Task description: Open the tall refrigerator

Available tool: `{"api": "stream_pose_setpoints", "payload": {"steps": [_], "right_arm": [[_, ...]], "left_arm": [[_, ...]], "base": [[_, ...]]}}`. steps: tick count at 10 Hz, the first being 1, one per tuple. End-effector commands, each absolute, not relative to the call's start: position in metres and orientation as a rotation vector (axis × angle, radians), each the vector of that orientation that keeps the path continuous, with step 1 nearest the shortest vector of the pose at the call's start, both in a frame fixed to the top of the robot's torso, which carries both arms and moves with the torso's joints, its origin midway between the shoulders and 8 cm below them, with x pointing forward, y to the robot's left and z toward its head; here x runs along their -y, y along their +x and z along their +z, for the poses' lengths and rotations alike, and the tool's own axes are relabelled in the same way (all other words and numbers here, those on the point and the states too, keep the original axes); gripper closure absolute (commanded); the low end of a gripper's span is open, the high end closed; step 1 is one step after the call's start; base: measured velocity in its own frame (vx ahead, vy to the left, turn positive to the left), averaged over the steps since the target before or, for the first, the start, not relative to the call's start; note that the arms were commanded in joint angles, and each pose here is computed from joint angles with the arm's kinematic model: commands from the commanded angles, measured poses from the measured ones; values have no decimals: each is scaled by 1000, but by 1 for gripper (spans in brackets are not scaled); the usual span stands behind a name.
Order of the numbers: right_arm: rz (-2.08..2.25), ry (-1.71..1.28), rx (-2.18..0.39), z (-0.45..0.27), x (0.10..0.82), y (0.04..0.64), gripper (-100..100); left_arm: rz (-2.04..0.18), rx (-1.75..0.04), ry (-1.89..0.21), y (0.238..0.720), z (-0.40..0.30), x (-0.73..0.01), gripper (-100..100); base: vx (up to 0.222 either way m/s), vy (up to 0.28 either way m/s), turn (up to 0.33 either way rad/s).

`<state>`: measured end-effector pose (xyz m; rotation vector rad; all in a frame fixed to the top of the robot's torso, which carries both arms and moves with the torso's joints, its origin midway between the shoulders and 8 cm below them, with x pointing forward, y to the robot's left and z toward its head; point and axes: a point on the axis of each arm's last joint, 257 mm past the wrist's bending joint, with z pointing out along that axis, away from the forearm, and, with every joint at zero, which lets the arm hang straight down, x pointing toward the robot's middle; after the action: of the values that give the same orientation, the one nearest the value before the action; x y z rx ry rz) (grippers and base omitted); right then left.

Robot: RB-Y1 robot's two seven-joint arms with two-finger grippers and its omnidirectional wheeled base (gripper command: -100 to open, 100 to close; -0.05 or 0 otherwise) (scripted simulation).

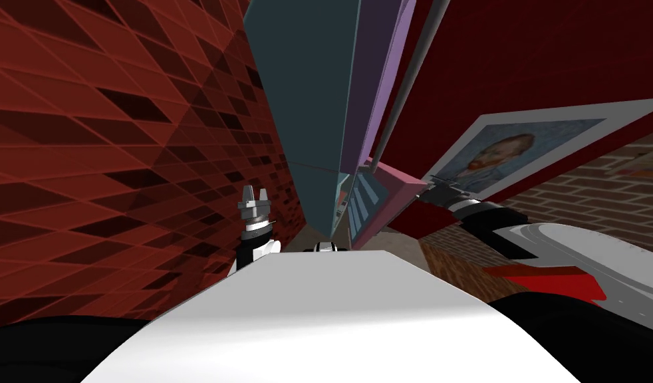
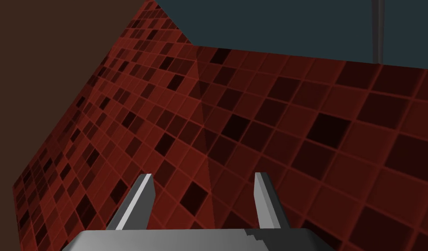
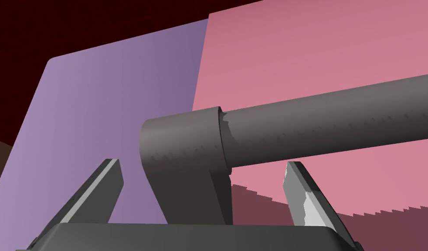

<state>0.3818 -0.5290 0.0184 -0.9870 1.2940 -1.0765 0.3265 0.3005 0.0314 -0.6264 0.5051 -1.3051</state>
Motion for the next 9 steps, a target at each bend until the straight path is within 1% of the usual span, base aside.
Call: {"api": "stream_pose_setpoints", "payload": {"steps": [1,2,3,4,9], "right_arm": [[-1084,-986,-1294,19,531,381,-100],[-1084,-986,-1295,18,531,381,100],[-1068,-997,-1283,19,523,383,100],[-1053,-1009,-1270,20,515,385,100],[-976,-1064,-1205,23,475,391,100]], "left_arm": [[-1305,-505,-626,326,31,-300,0],[-1305,-505,-626,326,31,-301,0],[-1305,-505,-626,327,31,-301,0],[-1305,-505,-626,327,31,-301,0],[-1305,-506,-626,326,31,-301,0]], "base": [[3,12,-8],[0,0,0],[-12,-100,44],[-12,-258,75],[-31,-366,90]]}}
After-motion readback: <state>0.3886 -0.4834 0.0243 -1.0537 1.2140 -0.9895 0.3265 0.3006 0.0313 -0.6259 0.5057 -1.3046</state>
